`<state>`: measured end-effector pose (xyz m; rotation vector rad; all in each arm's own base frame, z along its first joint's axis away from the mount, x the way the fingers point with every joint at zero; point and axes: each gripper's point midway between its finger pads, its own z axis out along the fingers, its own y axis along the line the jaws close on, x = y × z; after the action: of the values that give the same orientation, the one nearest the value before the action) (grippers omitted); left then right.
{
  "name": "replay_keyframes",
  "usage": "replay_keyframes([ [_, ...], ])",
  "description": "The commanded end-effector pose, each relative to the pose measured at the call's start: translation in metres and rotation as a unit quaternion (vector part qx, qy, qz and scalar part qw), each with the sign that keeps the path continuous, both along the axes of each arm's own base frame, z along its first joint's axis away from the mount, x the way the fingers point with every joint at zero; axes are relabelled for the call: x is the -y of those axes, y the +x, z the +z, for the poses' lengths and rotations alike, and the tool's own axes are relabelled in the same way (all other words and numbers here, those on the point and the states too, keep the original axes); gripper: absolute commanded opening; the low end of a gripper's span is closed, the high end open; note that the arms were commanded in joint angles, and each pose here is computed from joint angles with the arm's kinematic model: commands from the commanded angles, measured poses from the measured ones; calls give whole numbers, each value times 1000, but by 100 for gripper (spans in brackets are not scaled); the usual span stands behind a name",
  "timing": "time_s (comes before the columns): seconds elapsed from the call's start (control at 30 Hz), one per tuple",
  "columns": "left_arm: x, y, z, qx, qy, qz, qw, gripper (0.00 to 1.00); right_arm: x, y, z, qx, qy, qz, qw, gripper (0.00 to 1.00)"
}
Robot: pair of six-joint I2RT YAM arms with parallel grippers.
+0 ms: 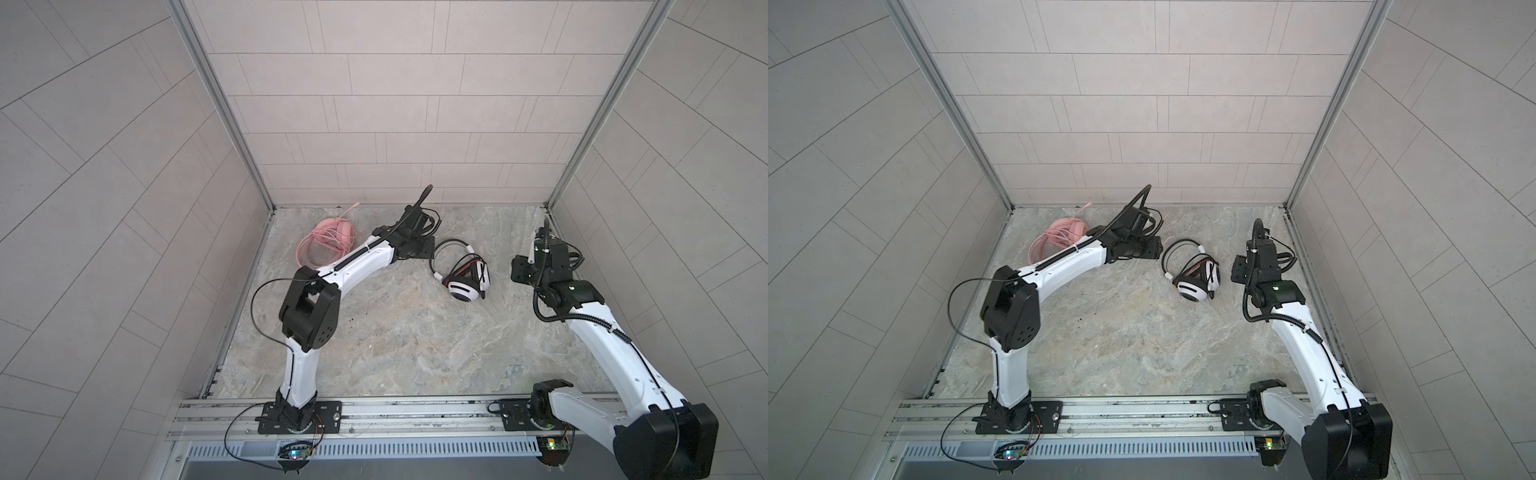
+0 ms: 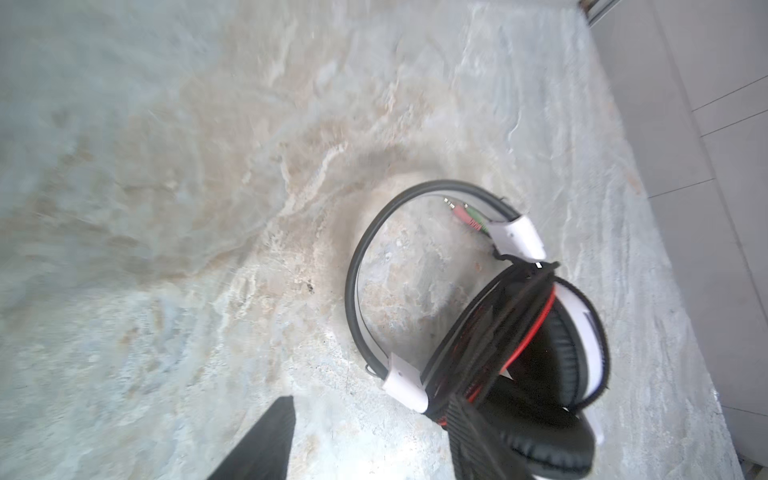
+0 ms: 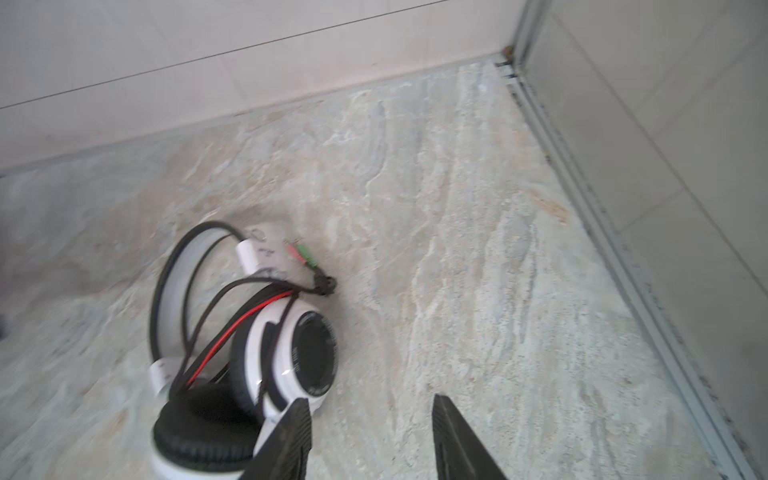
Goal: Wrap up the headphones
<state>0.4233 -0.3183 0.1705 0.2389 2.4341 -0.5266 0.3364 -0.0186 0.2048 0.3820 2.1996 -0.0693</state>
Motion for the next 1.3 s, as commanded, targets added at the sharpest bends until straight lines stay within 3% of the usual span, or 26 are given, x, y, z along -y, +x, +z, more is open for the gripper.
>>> replay_keyframes([
  [0.0, -42, -2, 21, 69, 30, 40, 996, 64, 45, 2, -11, 11, -52, -105, 993, 50],
  [0.2, -147, -29, 49, 197, 41, 160, 966, 65, 74, -5, -43, 52, -97, -167, 980, 58],
  [0.27, -191, -45, 50, 224, 69, 216, 948, 74, 81, -11, -56, 65, -113, -182, 975, 60],
  [0.3, -217, -55, 51, 238, 88, 261, 931, 82, 83, -12, -60, 77, -121, -186, 972, 60],
  [0.4, -269, -78, 45, 259, 124, 326, 901, 92, 86, -13, -69, 119, -143, -184, 965, 67],
  [0.47, -294, -89, 40, 265, 147, 352, 885, 98, 85, -9, -74, 134, -162, -172, 962, 70],
  [0.63, -329, -109, 35, 306, 195, 395, 844, 99, 82, 1, -81, 147, -165, -168, 961, 72],
  [0.7, -327, -106, 24, 326, 204, 370, 845, 99, 76, 6, -88, 150, -148, -156, 965, 72],
  [0.8, -349, -104, 9, 335, 205, 403, 827, 99, 68, 15, -88, 171, -167, -131, 962, 73],
  [0.93, -360, -98, -17, 338, 188, 401, 831, 99, 60, 19, -91, 159, -161, -104, 968, 73],
  [1.07, -364, -87, -37, 336, 214, 392, 829, 99, 49, 25, -91, 175, -157, -67, 970, 73],
  [1.1, -366, -87, -38, 345, 214, 394, 824, 99, 46, 26, -92, 177, -158, -56, 970, 76],
  [1.13, -366, -87, -41, 353, 210, 393, 823, 99, 45, 26, -93, 180, -158, -52, 969, 88],
  [1.2, -367, -82, -54, 345, 209, 387, 829, 99, 40, 28, -95, 179, -156, -38, 971, 93],
  [1.27, -356, -69, -65, 337, 205, 350, 849, 99, 41, 29, -104, 171, -154, -39, 972, 94],
])
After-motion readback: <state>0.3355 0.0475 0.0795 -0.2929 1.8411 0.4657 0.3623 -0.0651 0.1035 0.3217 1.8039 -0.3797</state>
